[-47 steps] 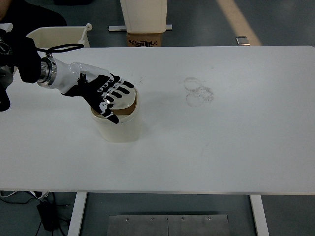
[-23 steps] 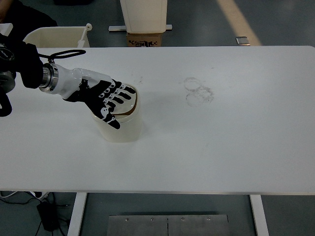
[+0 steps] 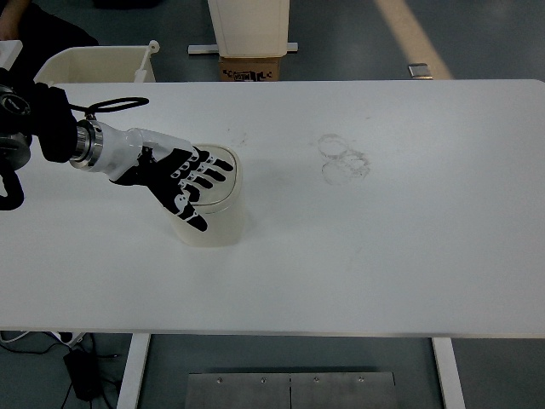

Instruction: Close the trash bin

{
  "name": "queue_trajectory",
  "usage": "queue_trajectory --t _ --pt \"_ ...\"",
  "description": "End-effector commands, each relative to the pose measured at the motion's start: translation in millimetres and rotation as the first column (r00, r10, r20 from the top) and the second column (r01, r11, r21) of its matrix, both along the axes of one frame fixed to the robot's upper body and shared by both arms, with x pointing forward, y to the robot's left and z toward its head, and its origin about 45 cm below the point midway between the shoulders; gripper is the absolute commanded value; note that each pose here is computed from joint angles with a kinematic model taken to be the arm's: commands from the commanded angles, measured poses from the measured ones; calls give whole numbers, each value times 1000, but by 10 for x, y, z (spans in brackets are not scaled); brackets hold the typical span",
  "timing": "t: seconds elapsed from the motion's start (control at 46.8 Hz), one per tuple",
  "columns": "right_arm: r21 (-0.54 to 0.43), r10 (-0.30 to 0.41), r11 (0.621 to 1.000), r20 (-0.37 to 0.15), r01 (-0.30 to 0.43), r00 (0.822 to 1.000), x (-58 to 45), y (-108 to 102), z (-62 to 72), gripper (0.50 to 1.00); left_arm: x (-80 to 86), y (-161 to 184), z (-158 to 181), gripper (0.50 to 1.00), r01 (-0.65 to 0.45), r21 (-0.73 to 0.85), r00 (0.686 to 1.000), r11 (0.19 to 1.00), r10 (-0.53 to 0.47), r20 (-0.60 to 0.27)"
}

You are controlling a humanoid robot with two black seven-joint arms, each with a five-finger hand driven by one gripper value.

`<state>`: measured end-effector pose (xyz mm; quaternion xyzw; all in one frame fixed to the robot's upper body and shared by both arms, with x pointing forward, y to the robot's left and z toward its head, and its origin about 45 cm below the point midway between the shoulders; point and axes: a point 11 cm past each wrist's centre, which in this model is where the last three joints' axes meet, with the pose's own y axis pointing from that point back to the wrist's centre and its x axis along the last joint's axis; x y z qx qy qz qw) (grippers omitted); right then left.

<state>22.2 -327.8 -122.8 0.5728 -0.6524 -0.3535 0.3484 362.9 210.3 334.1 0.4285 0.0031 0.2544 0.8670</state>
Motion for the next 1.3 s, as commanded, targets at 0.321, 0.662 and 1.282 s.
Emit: queue_trajectory --t 0.321,0.662,1.282 --pt "1 0 1000 1 0 1000 0 1 0 991 2 19 5 1000 -5 -2 1000 1000 5 1" --pt "0 0 1000 0 0 1000 0 0 0 991 -2 70 -16 1000 -20 -7 1000 1000 20 -5" --pt "0 0 1000 -1 0 1000 -1 0 -1 991 63 43 170 1000 -26 -58 999 998 28 40"
